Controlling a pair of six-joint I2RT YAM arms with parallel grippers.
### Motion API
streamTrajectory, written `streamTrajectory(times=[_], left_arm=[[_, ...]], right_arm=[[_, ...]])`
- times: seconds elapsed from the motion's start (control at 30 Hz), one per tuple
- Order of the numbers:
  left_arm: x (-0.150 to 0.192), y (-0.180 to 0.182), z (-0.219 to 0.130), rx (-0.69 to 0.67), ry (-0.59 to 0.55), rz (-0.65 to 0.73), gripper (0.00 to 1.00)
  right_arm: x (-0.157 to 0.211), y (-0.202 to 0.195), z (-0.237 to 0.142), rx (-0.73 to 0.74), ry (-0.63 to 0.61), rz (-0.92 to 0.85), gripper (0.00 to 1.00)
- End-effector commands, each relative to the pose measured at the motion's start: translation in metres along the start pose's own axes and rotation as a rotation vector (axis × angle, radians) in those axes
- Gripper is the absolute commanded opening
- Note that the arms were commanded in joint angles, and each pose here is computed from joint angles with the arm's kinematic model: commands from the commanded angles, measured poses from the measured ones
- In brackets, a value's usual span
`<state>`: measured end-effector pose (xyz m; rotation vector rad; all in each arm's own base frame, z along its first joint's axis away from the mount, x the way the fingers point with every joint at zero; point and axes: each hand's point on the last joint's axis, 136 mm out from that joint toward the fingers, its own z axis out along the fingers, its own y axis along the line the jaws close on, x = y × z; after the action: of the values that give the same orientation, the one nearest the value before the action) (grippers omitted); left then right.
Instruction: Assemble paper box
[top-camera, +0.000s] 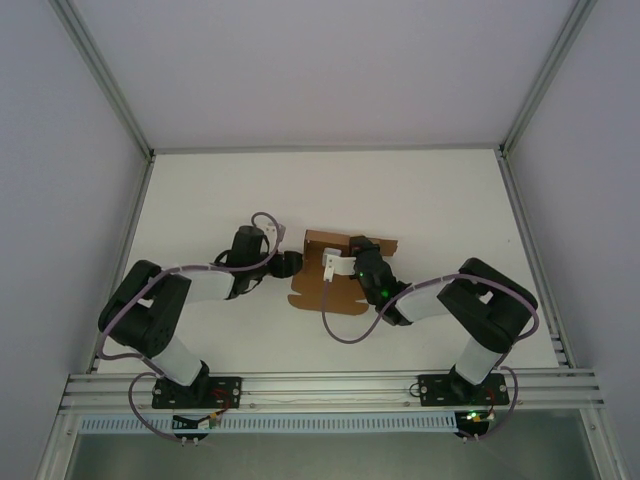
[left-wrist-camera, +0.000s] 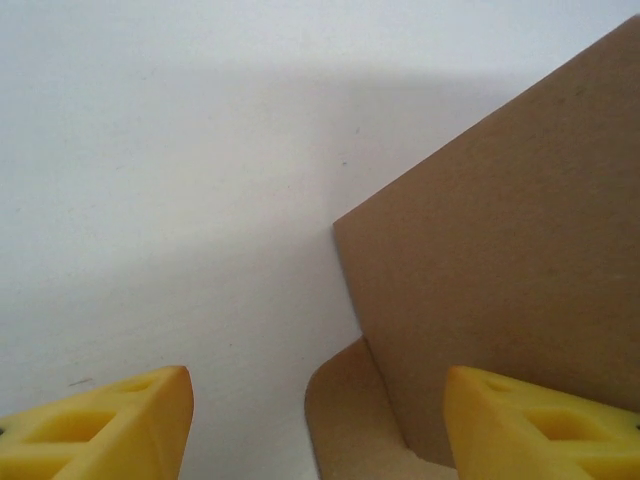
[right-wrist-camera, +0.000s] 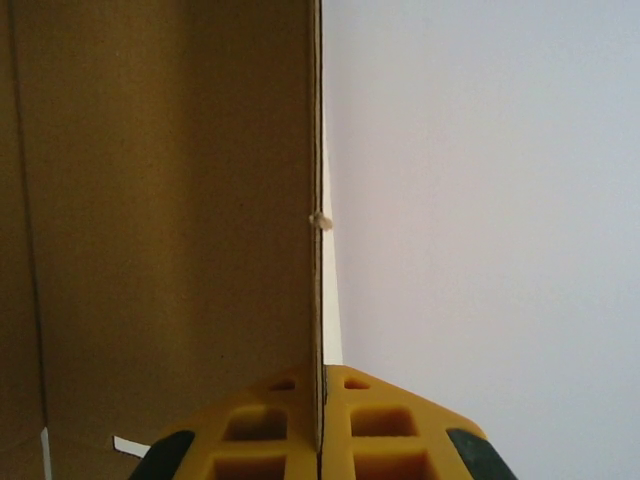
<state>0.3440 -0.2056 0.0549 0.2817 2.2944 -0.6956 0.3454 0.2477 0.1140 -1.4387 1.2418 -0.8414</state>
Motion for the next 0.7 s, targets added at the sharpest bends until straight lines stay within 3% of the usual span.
streamTrajectory(times=[0.0, 0.23, 0.4, 0.67], left_arm=[[-0.005, -0.018, -0.006, 0.071, -0.030, 0.044, 0.67], [0.009, -0.028, -0.028, 0.101, -0.054, 0.063, 0.68], [-0.005, -0.020, -0.011, 0.030, -0.028, 0.083, 0.66], [-0.007, -0.043, -0.005, 0.116, -0.024, 0.131, 0.69]], right_arm=[[0.006, 0.025, -0.003, -0.057, 0.022, -0.063, 0.00], [0.009, 0.027, -0.002, -0.082, 0.043, -0.040, 0.00], [0.007, 0.024, -0.002, -0.084, 0.043, -0.043, 0.00], [0.009, 0.032, -0.002, -0.123, 0.054, -0.029, 0.00]])
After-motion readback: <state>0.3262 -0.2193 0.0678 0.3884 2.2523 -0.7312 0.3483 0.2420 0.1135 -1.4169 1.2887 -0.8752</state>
